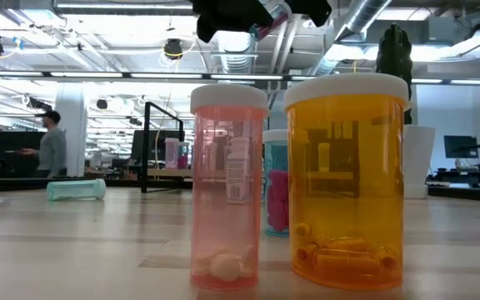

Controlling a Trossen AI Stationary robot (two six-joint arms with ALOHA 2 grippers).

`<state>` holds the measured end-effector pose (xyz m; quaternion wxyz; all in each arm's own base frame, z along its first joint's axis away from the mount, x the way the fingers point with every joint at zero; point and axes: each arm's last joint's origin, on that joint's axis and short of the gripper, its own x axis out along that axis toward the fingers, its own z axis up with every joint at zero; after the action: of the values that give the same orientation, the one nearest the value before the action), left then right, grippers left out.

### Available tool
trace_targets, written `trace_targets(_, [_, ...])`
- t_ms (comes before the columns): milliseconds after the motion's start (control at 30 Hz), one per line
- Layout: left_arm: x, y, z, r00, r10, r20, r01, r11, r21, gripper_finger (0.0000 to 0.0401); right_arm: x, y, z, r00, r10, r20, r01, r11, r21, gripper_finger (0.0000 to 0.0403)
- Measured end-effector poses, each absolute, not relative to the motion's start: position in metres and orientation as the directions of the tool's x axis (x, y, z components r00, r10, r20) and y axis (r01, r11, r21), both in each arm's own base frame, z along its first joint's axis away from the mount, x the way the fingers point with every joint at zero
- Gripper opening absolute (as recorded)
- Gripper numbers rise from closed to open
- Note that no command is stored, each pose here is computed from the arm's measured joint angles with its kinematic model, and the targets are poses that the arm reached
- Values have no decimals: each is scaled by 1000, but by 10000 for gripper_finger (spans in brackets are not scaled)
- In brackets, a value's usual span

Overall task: Pick and place medicine bottles onto shelf by color
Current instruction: Put the blue pill bottle on the shelf

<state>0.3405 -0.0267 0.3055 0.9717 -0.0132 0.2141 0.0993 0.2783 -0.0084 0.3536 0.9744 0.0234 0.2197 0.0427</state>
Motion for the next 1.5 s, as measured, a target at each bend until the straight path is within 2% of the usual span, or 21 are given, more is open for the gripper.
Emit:
trace_targets(533, [344, -27, 313, 923, 178, -341, -164, 984, 71, 82, 286, -8, 344, 881, 94, -464, -87, 996, 37, 261])
trace_targets(667, [344, -27, 313, 923, 178, -341, -164, 984, 72, 82, 289, -9, 342, 879, 92, -468, -85, 996, 37, 226])
trace_targets(967, [344, -27, 313, 920, 186, -346, -170, 983, 75, 82, 289, -10, 342, 882, 87, -463, -79, 996, 36, 108])
trace_targets(1033, [344, -27, 313, 919, 186, -347, -170, 982, 76, 82, 289, -10, 342, 882, 87, -463, -80, 996, 37, 99])
trace_targets(1133, [344, -27, 313, 919, 185, -347, -169, 983, 75, 85, 289, -10, 343, 882, 88, -463, -80, 996, 37, 105])
trace_targets(1300, [344, -27, 313, 919, 189, -346, -174, 982, 72, 112, 289, -12, 343, 883, 82, -462, -64, 996, 55, 127])
trace_targets(1500, [343, -24, 313, 907, 246, -342, -215, 968, 127, 174, 285, -28, 337, 854, 37, -519, -2, 998, 68, 113])
